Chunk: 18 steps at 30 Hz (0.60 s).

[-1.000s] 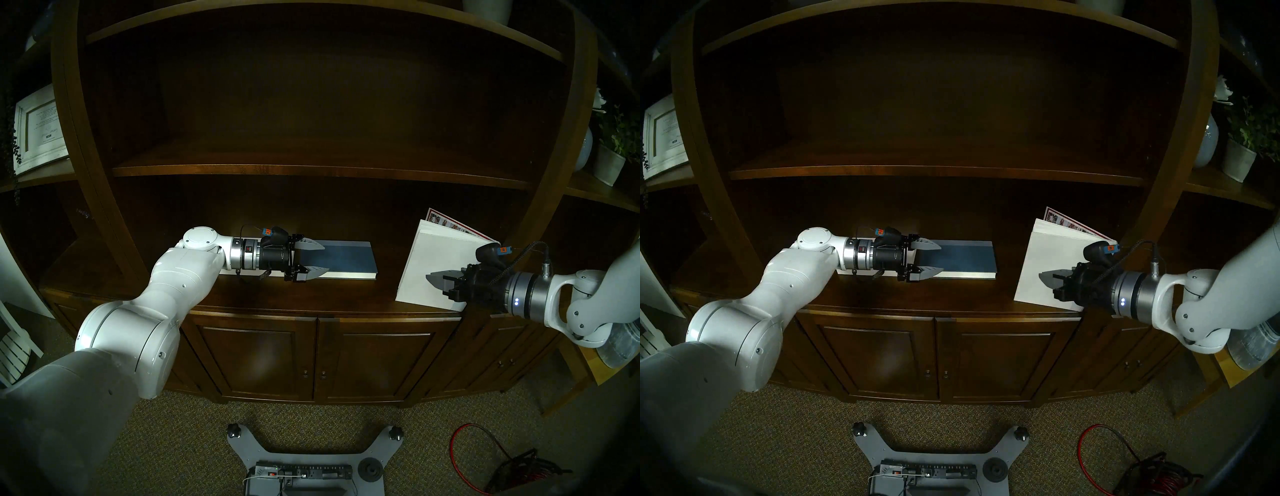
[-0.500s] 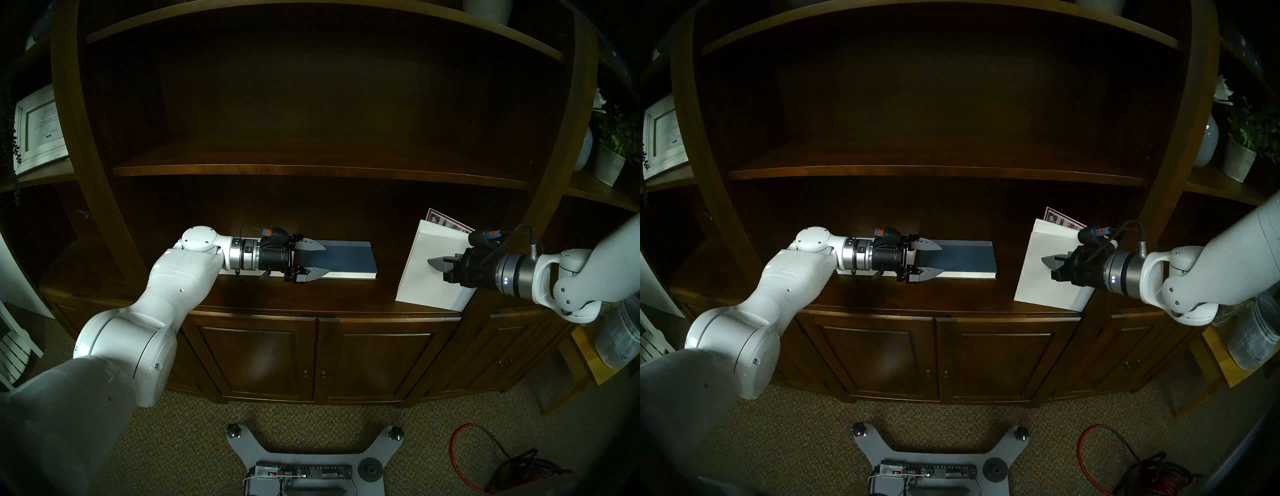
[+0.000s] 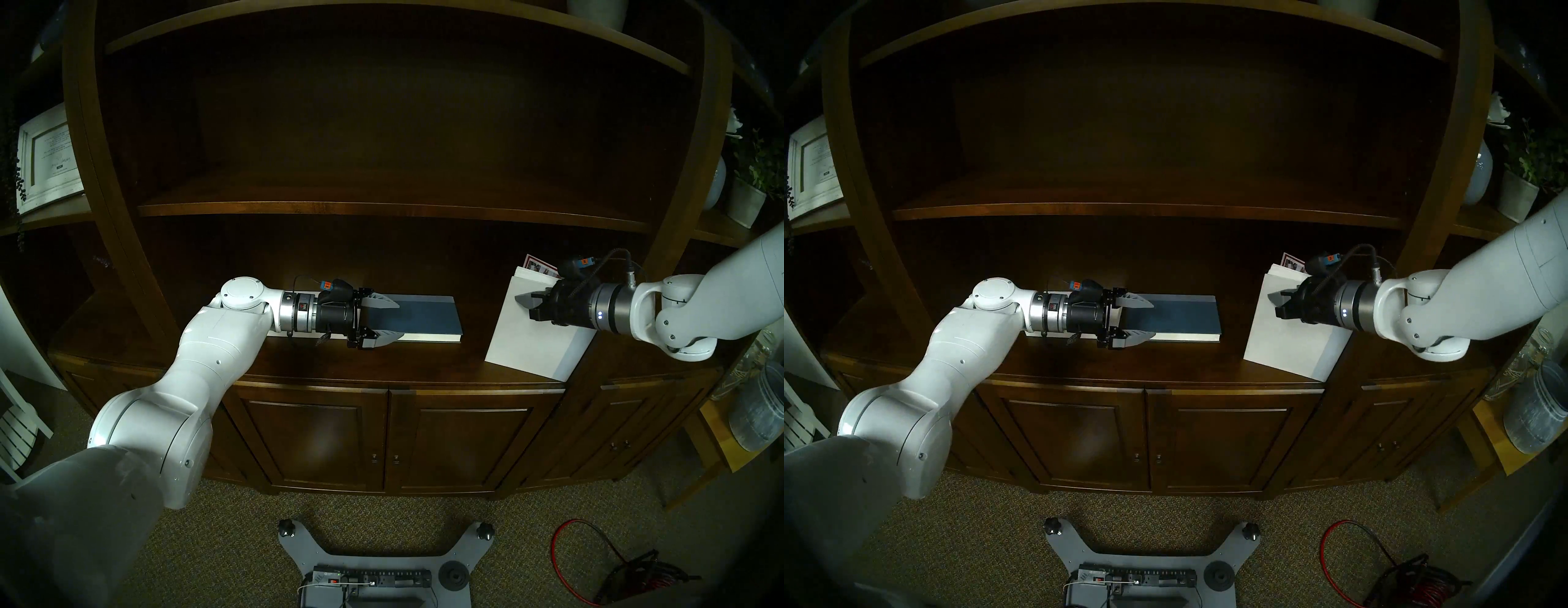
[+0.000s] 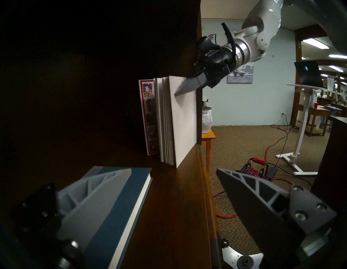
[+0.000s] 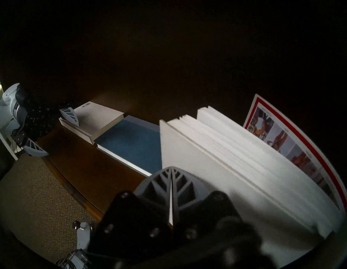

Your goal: Close the books and align them horizontally on the shelf

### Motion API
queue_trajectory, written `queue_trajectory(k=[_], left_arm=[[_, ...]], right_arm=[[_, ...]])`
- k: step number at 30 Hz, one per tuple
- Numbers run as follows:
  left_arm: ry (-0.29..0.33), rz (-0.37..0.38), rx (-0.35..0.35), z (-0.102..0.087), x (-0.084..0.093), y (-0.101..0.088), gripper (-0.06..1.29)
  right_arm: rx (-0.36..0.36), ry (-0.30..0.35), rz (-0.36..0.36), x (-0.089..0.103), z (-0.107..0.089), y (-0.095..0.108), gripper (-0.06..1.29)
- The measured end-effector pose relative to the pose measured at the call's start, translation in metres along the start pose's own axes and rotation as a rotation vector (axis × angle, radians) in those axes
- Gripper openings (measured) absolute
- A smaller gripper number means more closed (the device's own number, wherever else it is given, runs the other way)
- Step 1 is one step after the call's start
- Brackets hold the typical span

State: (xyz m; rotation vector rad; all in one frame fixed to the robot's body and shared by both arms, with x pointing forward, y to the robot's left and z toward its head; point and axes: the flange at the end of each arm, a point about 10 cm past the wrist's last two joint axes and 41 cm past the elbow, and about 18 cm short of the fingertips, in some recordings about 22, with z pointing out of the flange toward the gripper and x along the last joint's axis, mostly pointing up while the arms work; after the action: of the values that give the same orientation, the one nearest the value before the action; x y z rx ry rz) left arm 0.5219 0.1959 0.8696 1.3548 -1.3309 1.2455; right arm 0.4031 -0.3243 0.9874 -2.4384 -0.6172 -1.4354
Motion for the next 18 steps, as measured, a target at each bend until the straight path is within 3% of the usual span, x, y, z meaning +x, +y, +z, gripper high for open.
queue_trajectory(k=[18], left_arm=[[-0.003, 0.032, -0.019, -0.001, 0.016, 0.012, 1.23]], right_arm=[[-0.068, -0.066, -0.047, 0.009, 0.041, 0.021, -0.04]])
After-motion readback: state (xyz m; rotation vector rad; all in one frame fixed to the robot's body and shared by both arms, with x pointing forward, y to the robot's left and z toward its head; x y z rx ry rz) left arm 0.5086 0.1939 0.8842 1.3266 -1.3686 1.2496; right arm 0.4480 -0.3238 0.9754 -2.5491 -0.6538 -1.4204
